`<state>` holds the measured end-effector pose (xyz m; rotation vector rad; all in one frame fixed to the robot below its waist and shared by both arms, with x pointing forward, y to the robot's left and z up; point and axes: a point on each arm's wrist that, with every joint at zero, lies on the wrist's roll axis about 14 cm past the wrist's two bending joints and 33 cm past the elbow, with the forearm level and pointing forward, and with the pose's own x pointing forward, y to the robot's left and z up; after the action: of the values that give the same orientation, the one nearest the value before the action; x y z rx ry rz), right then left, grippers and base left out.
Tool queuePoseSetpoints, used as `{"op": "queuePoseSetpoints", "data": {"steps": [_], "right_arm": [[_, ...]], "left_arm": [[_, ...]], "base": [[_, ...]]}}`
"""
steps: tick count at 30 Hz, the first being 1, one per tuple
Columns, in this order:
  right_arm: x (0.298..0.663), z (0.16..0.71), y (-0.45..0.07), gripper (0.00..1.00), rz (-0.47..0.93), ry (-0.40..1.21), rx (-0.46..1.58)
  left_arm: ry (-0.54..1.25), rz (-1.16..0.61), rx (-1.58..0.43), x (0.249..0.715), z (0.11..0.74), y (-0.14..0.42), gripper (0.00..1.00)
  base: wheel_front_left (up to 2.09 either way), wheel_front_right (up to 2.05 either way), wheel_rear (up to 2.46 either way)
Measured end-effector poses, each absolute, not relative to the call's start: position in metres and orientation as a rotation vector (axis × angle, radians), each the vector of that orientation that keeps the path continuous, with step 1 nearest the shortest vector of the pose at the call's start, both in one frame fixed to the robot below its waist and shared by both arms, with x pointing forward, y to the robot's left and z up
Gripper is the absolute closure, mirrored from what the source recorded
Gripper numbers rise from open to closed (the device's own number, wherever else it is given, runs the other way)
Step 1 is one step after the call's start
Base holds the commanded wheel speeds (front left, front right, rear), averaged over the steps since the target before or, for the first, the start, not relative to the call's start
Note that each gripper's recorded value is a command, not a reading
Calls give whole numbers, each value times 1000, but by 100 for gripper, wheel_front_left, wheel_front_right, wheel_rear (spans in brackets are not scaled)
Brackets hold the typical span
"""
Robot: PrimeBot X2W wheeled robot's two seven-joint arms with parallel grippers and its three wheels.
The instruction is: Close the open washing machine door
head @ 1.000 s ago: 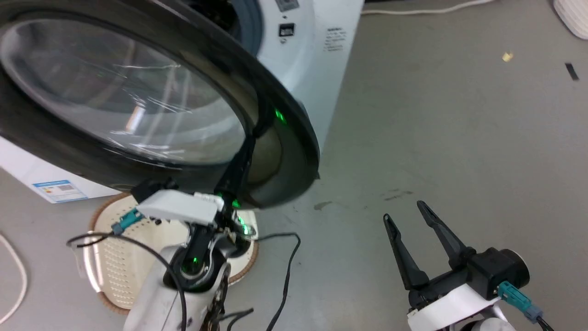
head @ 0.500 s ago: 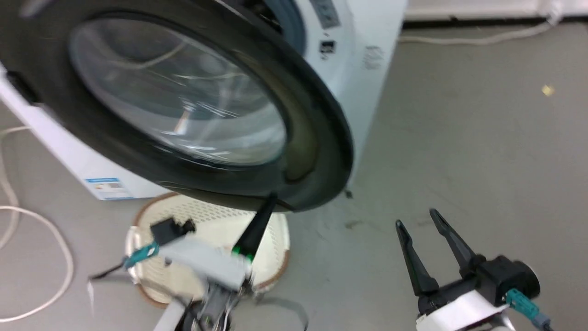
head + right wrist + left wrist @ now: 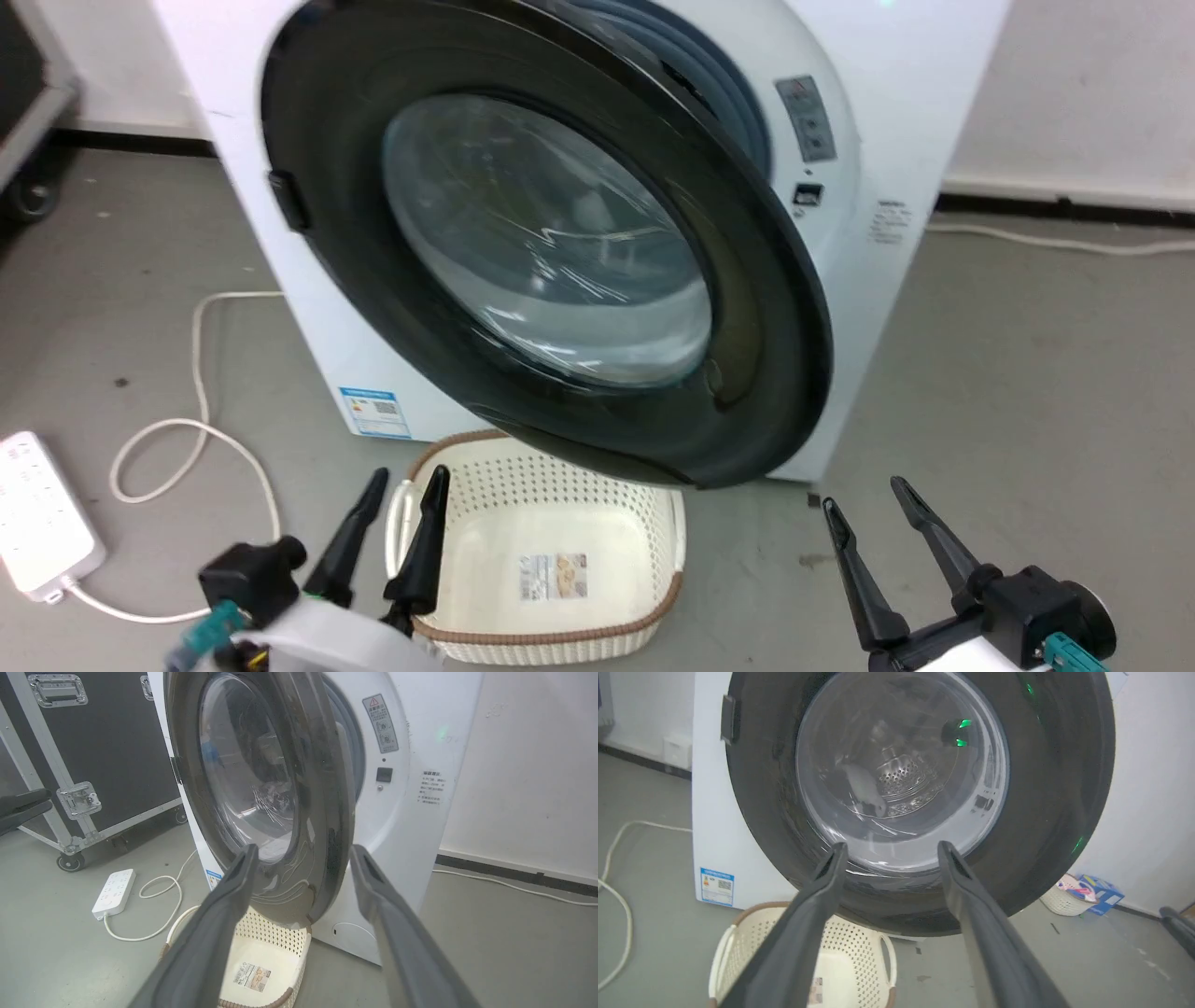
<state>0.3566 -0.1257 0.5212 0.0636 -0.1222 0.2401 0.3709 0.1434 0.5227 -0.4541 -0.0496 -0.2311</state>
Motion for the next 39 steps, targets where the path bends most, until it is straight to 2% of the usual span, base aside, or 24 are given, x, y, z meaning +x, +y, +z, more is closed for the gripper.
{"op": "queuePoseSetpoints", "data": {"steps": [6, 9, 15, 17, 18, 25, 31, 39], "right_arm": [[355, 526, -115, 0, 272, -136, 66], [355, 523, -113, 0, 278, -127, 69], [354, 518, -104, 0, 301, -109, 76], [353, 516, -98, 87, 321, -104, 79], [354, 516, -94, 100, 336, -103, 79], [374, 517, -61, 100, 506, -112, 10], [417, 519, -36, 100, 656, -103, -67], [496, 511, -46, 100, 649, -39, -121]], "left_arm": [[-113, -173, -68, 351, 525, 150, 0], [-134, -167, -17, 346, 528, 143, 0], [-132, -118, -80, 342, 527, 148, 0], [-127, -107, -108, 342, 525, 151, 0], [-125, -103, -111, 343, 524, 153, 0], [-70, -83, -133, 352, 506, 160, 0], [-38, -52, -128, 366, 494, 167, 0], [-7, -5, -126, 379, 482, 180, 0]], "base": [[0, 0, 0], [0, 0, 0], [0, 0, 0], [0, 0, 0], [0, 0, 0], [0, 0, 0], [0, 0, 0], [0, 0, 0]]}}
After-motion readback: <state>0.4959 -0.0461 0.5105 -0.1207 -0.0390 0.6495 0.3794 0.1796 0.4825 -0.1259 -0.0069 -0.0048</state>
